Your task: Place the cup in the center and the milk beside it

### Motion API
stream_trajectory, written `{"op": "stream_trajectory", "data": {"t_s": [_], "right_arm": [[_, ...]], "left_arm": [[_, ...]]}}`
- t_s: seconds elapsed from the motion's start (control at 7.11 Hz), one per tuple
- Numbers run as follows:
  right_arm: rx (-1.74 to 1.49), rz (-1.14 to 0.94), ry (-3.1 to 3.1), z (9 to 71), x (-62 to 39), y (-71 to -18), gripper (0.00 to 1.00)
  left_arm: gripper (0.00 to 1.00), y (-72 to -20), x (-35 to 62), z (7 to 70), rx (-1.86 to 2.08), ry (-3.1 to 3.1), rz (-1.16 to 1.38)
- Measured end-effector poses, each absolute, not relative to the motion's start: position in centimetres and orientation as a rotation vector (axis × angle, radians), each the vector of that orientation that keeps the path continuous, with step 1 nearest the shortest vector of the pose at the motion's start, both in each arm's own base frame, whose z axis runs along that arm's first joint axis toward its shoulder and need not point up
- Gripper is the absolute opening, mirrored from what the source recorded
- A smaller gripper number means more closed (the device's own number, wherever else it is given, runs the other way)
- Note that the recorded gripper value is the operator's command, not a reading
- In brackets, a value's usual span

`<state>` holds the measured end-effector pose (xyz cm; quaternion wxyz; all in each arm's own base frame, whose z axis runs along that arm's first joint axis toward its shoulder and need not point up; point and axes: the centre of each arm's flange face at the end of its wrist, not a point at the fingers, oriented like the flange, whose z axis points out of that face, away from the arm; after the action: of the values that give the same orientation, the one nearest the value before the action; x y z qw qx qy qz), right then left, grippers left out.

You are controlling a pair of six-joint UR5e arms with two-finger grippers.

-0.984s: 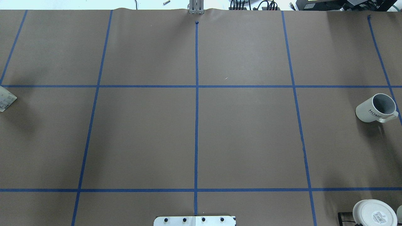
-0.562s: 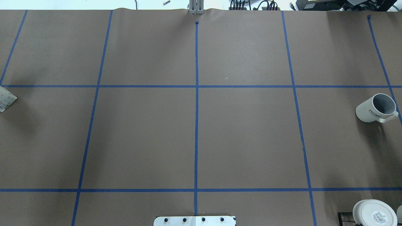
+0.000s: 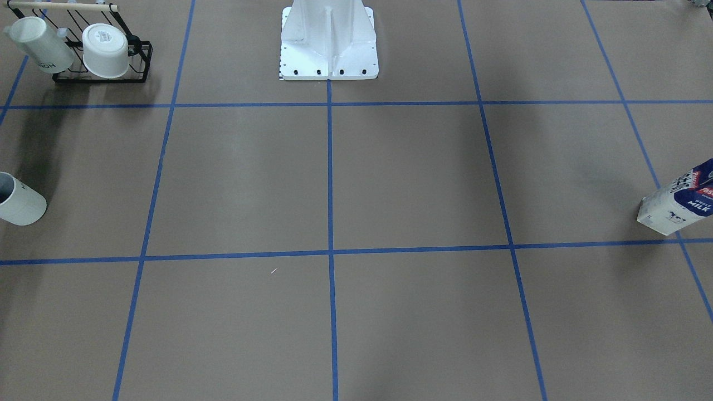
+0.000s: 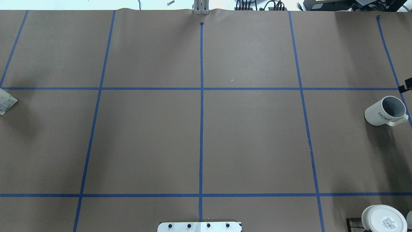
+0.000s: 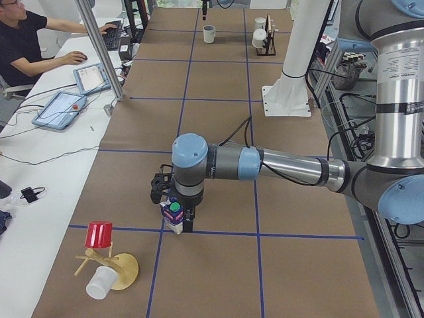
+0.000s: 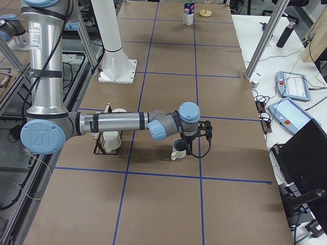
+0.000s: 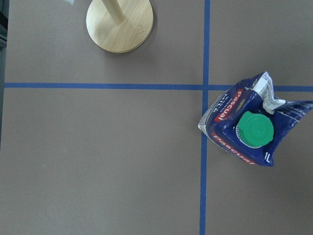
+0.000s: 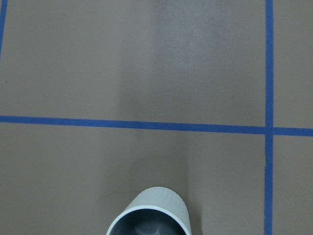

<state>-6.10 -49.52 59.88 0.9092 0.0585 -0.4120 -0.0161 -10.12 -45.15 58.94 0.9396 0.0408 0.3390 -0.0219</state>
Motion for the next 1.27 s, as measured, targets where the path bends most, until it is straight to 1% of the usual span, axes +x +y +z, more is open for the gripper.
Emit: {"op": "stream_trajectory", "data": {"t_s": [0.42, 0.56, 0.7, 0.84, 1.27], "right_arm": [[0.060, -0.049, -0.822, 63.7, -7.5, -48.8, 1.00], [0.038, -0.046, -0.819, 64.9, -7.6, -48.6, 0.84], [0.023, -0.049, -0.818, 65.4, -8.0, -48.5, 0.27], [0.014, -0.053, -0.818, 65.6, -8.4, -48.5, 0.00], [0.011, -0.077, -0.827, 65.2, -9.5, -48.4, 0.00]], "left_arm": [[0.98, -45.3, -10.1, 58.5, 0.094, 0.698, -0.043], [0.98, -45.2, -10.1, 58.3, 0.098, 0.699, -0.043], [0.98, -45.1, -10.1, 58.1, 0.100, 0.700, -0.042], [0.98, -45.0, -10.1, 58.1, 0.100, 0.701, -0.043], [0.98, -45.0, -10.1, 58.2, 0.098, 0.702, -0.044]]}}
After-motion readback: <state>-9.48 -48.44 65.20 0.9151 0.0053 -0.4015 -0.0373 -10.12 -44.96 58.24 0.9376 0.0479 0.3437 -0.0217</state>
